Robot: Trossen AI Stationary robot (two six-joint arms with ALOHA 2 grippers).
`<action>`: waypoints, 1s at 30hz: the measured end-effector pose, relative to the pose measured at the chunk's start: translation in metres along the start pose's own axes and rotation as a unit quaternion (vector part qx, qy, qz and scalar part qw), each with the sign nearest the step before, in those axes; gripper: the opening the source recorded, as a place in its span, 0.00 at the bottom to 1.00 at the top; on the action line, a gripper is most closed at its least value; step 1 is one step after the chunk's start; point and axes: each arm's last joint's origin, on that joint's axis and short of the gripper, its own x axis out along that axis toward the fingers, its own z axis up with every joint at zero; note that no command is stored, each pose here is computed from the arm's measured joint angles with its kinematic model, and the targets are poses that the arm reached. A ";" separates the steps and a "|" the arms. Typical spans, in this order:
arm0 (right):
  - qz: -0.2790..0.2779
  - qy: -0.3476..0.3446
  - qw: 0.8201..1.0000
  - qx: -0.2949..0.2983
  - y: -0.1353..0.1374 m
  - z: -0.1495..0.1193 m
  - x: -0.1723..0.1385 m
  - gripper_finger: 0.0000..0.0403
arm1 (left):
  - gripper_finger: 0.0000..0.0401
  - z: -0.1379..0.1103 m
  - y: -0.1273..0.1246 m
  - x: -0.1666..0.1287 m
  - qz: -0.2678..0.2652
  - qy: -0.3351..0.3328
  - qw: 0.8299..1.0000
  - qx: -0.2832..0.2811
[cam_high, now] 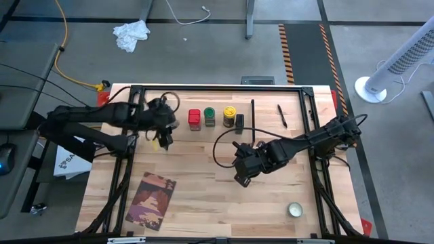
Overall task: Shelf spices
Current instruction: Put the brown seasoning bottle on the shelf, then return to Home Position
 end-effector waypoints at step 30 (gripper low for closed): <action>-0.004 0.000 1.000 -0.023 -0.003 0.003 0.001 0.43 | 0.62 0.028 0.033 0.024 -0.061 0.059 0.994 0.075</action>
